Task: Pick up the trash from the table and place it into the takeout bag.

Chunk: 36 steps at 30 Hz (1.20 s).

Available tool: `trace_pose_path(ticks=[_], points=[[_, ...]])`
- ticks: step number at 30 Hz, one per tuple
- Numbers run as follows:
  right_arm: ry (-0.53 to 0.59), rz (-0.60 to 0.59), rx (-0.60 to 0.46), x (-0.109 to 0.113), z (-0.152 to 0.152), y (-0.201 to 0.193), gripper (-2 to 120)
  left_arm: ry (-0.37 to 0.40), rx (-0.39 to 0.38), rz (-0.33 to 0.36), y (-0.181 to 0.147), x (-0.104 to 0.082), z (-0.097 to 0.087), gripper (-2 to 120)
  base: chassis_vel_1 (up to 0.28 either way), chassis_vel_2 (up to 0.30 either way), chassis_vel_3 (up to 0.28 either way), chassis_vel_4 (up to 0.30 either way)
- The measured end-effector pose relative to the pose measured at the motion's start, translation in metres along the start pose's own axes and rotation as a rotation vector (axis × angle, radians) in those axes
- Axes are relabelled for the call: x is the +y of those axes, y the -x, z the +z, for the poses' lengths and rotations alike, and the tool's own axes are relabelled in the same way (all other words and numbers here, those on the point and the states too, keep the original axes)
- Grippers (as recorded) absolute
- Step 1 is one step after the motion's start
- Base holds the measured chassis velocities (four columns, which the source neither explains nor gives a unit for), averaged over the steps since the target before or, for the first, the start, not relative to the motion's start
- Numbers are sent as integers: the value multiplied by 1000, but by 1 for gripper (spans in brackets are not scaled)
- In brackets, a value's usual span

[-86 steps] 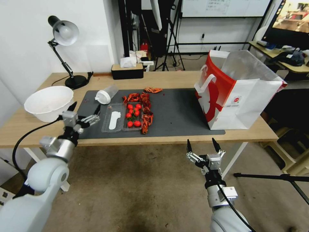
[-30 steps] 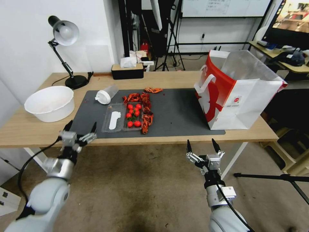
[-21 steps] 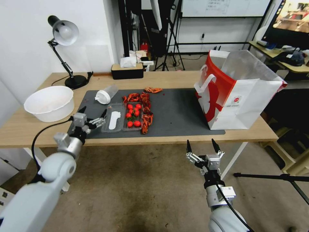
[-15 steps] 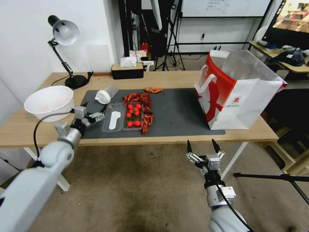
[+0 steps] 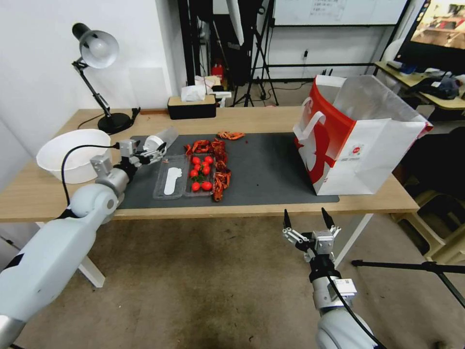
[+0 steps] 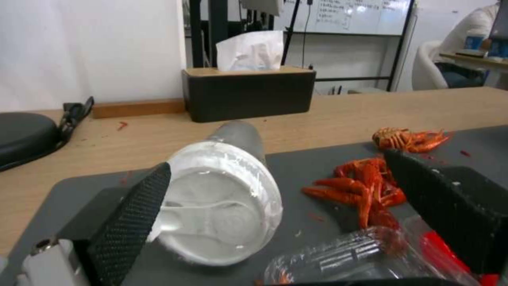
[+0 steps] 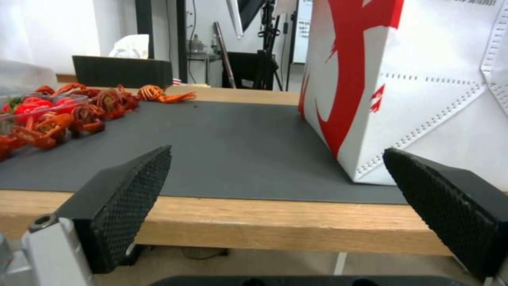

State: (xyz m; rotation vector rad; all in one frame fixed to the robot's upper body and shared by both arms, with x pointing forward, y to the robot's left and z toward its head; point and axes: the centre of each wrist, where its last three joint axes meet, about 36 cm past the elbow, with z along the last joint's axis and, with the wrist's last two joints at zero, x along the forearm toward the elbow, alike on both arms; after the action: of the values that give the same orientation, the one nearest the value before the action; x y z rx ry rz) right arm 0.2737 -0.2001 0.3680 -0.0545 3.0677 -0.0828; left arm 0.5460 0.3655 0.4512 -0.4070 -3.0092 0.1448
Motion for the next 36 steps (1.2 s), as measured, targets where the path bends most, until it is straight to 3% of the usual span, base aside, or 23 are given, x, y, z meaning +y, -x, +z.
trace_pose_path(ticks=[6,20,36], points=[[-3,9,-4,-3,-1,1,100,4,22,-2,23,6,6,100,0,0,0,0],[-3,11,-6,-4,-1,2,100,60,48,-8,43,30,10,100,0,0,0,0],[-2,14,-4,-4,1,1,100,145,76,-17,73,33,14,100,0,0,0,0]])
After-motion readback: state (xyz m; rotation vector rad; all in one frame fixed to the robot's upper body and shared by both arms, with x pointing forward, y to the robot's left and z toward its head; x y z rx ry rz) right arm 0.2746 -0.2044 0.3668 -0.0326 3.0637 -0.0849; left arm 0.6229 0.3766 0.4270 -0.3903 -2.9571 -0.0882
